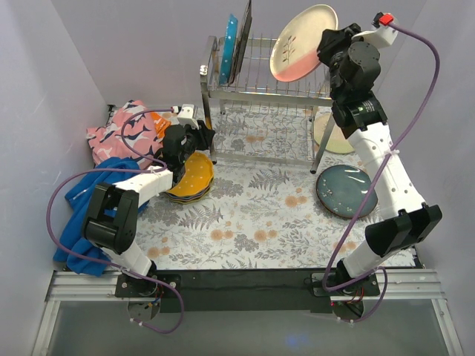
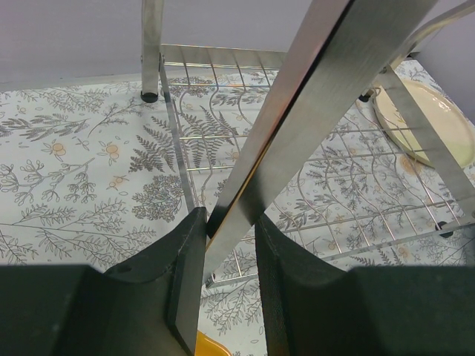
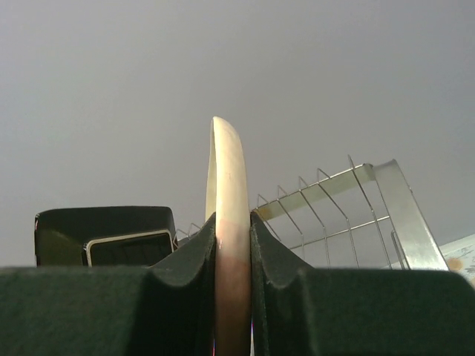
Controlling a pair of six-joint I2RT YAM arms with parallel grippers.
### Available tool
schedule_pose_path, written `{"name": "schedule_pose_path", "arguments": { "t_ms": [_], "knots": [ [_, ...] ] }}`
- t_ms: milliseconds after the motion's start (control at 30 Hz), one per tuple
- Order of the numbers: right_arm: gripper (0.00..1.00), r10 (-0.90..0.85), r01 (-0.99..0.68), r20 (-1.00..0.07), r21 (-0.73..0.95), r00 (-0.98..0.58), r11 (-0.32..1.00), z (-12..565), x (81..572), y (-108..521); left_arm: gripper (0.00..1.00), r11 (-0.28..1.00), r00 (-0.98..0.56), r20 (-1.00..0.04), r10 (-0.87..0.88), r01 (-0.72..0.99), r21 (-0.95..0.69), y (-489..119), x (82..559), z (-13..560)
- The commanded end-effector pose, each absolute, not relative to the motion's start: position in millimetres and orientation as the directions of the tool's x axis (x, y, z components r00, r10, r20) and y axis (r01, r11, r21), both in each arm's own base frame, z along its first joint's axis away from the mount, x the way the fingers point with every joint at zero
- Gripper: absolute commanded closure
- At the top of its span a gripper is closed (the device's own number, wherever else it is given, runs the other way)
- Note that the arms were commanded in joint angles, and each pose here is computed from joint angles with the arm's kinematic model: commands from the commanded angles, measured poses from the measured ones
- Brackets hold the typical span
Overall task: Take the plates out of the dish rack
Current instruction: Unload the plate from the dish rack.
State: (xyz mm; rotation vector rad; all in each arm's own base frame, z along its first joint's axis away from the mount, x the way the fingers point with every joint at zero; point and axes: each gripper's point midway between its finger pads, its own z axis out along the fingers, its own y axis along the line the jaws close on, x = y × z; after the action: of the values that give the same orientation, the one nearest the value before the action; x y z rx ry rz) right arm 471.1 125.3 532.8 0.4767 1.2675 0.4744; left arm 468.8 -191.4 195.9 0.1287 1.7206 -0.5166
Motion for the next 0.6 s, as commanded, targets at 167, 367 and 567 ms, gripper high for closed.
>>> {"name": "schedule_pose_path", "arguments": {
  "t_ms": [167,367,567],
  "knots": [
    [0.99,0.793,-0.338,-0.554,0.718,0.254,0.609,602.9,439.3,106.7,1.00,0.938,-0.258,-0.947,-0.191,0.237,-0.254,-163.0,480.4,180.5],
    [0.99,0.840,-0.389,-0.497,0.746,0.216,0.541,604.0,436.9,94.5,1.00,0.936,-0.254,-0.948,-0.192,0.241,-0.255,-164.1,480.5,182.7],
    [0.99,0.875,-0.471,-0.429,0.738,0.224,0.482,614.9,428.2,76.1,1.00,0.935,-0.262,-0.946,-0.191,0.243,-0.257,-165.0,480.5,179.4]
  ]
}}
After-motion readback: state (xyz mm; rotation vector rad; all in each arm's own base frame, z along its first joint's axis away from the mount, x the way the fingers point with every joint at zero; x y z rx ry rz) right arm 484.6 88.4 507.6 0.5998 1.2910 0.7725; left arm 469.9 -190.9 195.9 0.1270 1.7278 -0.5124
